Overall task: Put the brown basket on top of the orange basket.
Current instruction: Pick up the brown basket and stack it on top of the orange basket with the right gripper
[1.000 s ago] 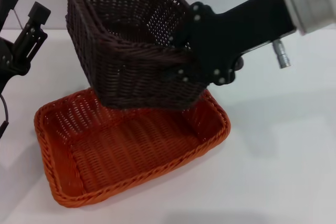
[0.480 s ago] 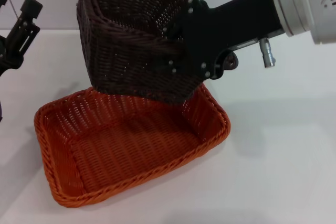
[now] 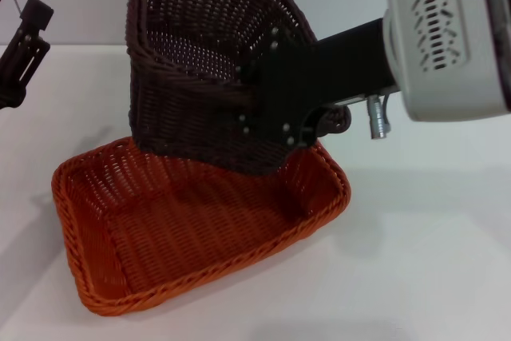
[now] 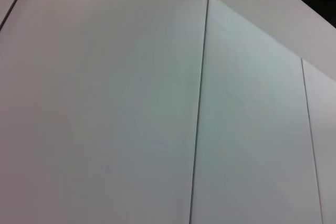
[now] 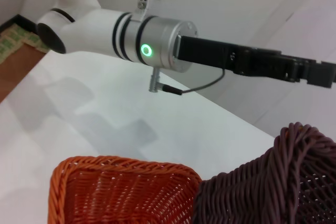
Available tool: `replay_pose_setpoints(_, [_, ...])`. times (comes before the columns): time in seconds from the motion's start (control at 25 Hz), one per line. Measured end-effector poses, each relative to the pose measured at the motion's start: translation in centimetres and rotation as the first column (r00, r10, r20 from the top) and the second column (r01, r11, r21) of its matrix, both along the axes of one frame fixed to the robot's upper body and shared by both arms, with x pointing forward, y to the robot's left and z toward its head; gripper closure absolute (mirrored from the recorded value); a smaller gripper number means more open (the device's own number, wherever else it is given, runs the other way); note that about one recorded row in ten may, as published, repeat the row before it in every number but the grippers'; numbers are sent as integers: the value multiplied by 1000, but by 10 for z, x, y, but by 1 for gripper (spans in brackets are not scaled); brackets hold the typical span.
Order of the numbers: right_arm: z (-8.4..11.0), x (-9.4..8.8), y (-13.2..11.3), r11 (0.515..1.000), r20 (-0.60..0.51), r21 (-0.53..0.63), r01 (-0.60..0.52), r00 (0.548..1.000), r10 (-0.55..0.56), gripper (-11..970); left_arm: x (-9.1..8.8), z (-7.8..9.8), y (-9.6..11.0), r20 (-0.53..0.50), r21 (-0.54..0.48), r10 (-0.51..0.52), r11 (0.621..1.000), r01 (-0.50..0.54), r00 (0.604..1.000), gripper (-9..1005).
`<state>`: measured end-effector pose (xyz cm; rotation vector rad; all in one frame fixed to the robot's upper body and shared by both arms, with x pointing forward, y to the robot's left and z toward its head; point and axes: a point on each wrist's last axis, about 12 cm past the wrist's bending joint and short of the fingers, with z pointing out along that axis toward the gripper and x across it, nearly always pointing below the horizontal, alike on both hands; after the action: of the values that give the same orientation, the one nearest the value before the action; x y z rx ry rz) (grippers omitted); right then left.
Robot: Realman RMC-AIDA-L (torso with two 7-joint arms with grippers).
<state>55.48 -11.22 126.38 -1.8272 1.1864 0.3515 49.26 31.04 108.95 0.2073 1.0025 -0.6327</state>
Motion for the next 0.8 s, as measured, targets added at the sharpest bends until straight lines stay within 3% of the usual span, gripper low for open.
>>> replay_pose_setpoints(0.32, [-4,0,5,998,-20,26,61,998,-60,804,-5,-2,4,-8,7,9,1000,-9,1000,199])
replay_pose_setpoints(0.8, [-5,-14,14,994,-2,6,113,994,-113,804,-4,-4,11,-31,30,43,999,-42,999,199])
